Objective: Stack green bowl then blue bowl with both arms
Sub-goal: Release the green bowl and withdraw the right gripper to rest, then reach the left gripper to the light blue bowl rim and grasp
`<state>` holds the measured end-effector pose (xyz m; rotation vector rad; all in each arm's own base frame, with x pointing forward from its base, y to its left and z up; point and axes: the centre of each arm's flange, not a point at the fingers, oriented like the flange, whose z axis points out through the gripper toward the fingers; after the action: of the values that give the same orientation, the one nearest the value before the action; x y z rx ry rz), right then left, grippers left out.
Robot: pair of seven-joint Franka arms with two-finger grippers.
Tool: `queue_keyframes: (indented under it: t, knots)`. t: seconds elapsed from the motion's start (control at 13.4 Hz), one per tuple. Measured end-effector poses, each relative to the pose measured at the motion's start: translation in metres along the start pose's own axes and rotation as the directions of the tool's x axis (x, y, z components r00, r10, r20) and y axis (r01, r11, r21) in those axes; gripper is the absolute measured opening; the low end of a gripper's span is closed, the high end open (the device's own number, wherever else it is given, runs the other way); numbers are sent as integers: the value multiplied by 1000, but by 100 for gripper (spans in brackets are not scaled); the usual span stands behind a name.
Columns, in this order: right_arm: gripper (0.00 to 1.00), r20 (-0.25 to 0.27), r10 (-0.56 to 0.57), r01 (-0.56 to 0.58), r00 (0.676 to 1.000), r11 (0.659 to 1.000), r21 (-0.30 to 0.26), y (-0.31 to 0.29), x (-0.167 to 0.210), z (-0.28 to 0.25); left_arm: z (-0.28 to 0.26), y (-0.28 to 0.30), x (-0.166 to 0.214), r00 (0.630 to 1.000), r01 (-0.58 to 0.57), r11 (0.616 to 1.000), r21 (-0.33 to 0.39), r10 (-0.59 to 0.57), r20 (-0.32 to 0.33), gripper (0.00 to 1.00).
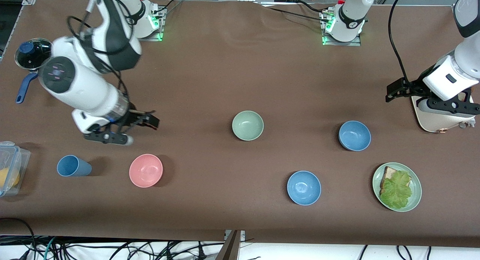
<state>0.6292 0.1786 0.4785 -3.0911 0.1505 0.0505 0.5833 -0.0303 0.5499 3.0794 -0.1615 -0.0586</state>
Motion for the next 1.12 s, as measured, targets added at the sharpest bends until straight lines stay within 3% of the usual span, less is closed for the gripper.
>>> queue_keyframes:
  t: [0.37,0.6,0.82,1.12]
  knots:
    - [100,35,-43,43,998,999,14,58,-22,-48,30,11,15,999,-13,1000,-26,14,49,100]
    - [100,40,-64,63,997,998,28,110,-25,-71,63,-12,26,995,24,1000,-13,-23,100,100]
    - [100,26,-68,67,997,997,29,118,-29,-81,96,-55,37,986,68,997,36,-72,148,100]
    - [100,25,-78,78,997,997,25,113,-30,-81,183,-95,56,970,97,995,22,-99,223,100]
